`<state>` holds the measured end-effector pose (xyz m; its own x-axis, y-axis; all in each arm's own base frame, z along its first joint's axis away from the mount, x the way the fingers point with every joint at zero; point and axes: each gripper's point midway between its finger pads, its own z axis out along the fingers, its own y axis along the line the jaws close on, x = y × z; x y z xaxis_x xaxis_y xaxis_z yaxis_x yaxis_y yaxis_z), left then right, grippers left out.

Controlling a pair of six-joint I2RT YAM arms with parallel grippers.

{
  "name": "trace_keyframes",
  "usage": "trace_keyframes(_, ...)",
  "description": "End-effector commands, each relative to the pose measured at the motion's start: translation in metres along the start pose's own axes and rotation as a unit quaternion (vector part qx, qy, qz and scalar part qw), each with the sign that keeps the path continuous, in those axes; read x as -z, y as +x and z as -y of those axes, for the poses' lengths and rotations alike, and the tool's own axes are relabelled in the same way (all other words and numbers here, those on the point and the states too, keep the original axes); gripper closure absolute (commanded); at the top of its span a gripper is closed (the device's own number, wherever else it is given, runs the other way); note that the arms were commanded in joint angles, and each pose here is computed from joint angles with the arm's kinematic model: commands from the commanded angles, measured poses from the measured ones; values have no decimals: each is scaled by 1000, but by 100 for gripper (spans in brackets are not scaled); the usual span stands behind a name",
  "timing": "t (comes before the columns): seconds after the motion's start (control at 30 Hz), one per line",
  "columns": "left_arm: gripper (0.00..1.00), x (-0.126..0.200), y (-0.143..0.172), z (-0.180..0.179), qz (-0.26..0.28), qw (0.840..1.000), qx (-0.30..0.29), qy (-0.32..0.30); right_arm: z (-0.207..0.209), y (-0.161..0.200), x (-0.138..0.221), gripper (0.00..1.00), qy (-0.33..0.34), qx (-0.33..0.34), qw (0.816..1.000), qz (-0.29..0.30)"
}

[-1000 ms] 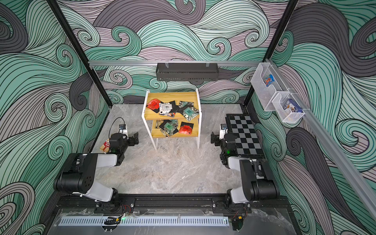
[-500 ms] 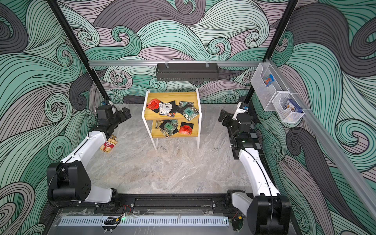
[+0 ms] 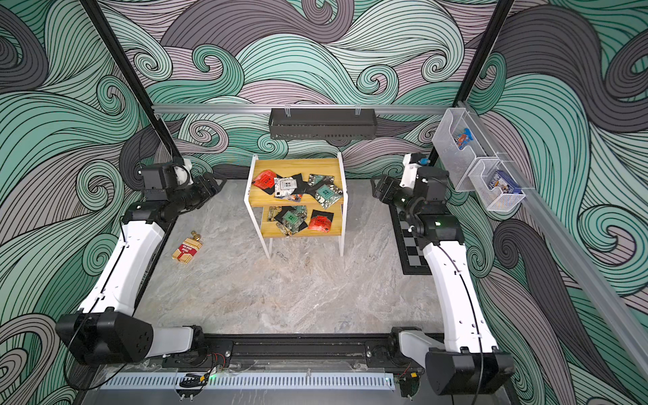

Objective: Remove the tea bags from the shelf
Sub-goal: Pick up the tea bag from the shelf.

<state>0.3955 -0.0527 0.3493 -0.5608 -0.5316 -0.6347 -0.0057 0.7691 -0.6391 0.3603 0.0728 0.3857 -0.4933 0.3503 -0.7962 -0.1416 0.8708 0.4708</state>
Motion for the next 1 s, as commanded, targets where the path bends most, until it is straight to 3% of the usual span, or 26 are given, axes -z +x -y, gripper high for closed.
trace_keyframes(0.0, 28, 19, 13, 28, -37, 999, -1, 31, -22, 25, 6, 28, -18, 48, 996, -74)
trace_keyframes(0.23, 34, 35, 17, 76, -55, 994, -29, 91, -77, 35, 17, 29, -62, 173, 976, -116)
trace_keyframes(0.5, 35, 37, 38, 102, -86, 987, -38, 128, -118, 69, 14, 27, -82, 312, 934, -153)
trace_keyframes(0.73, 45, 38, 48, 109, -97, 985, -42, 138, -128, 91, -7, 28, -43, 409, 896, -166)
trace_keyframes(0.97, 55, 34, 52, 110, -104, 984, -46, 141, -125, 93, -32, 35, 10, 454, 875, -166)
